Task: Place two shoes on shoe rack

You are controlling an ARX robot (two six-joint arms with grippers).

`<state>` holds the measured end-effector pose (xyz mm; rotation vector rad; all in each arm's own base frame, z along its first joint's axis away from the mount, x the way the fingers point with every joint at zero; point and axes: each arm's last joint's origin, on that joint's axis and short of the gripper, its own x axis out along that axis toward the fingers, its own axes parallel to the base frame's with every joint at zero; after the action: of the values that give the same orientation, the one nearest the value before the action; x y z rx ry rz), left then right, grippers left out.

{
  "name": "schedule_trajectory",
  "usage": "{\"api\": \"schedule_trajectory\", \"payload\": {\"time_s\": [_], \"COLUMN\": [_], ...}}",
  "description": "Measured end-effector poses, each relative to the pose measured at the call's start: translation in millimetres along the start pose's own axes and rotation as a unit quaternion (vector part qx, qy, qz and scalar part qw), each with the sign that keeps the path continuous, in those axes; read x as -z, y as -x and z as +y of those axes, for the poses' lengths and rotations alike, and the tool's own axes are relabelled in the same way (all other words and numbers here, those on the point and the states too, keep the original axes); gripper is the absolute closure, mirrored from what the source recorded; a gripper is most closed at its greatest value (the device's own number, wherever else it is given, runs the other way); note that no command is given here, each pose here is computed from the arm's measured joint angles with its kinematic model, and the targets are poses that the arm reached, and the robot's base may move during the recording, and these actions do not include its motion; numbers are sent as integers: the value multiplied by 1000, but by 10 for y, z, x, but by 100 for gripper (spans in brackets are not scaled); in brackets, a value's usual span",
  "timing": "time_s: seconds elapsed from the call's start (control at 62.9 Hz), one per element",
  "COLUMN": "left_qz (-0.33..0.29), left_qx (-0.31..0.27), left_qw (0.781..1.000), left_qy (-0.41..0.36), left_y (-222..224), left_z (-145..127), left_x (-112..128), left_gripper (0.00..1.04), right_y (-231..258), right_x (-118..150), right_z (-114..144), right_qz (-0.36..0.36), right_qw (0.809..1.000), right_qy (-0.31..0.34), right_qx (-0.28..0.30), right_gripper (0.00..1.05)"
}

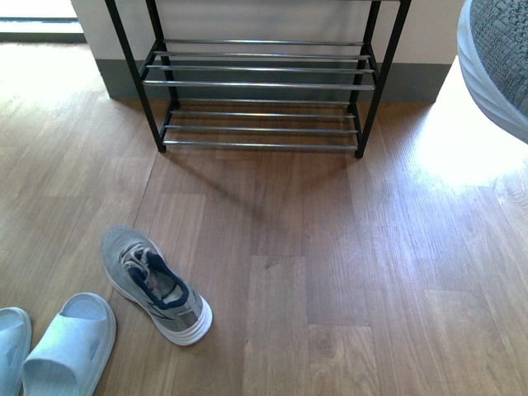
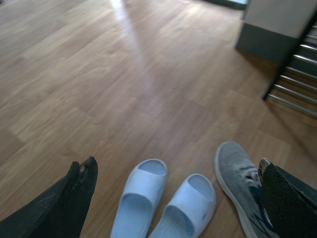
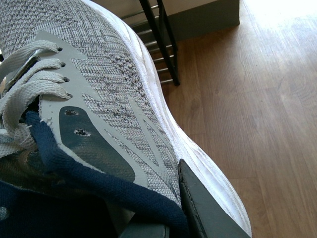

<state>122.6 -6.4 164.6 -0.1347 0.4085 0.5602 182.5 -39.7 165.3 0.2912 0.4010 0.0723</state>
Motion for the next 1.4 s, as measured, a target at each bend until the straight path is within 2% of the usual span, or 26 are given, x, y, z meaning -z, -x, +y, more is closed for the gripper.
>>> {"api": "schedule_trajectory", "payload": {"time_s": [0.127, 0.207, 0.254, 0.397, 0.715, 0.874, 1.08, 1.398], "left_qz": [35, 83, 126, 209, 307, 335, 356, 374], "left_qx": [16, 41, 34, 21, 17, 9, -18, -49], "left_qw": [999, 994, 990, 977, 952, 942, 934, 926], "left_qy": [35, 56, 48, 28, 8, 18, 12, 14], "left_y": [-260, -622, -867, -1301, -1874, -2054, -2166, -2281], "left_z": [-307, -718, -934, -1284, -1831, -1983, -1953, -1826], "left_x": [-77, -45, 102, 493, 1289, 1584, 1868, 2088], "left_gripper": [9, 9, 9, 9, 9, 9, 9, 9], "right_y": [0, 0, 0, 0, 0, 0, 0, 0], "right_x": [0, 0, 0, 0, 0, 0, 0, 0], "right_z": [0, 0, 0, 0, 0, 0, 0, 0], "right_qz": [0, 0, 0, 0, 0, 0, 0, 0], "right_qw": [1000, 1000, 1000, 1000, 1000, 1000, 1000, 1000], "right_qy": [0, 0, 0, 0, 0, 0, 0, 0], "right_qx": [-1, -1, -1, -1, -1, 0, -1, -1], "right_gripper": [103, 103, 103, 103, 103, 103, 103, 103]}}
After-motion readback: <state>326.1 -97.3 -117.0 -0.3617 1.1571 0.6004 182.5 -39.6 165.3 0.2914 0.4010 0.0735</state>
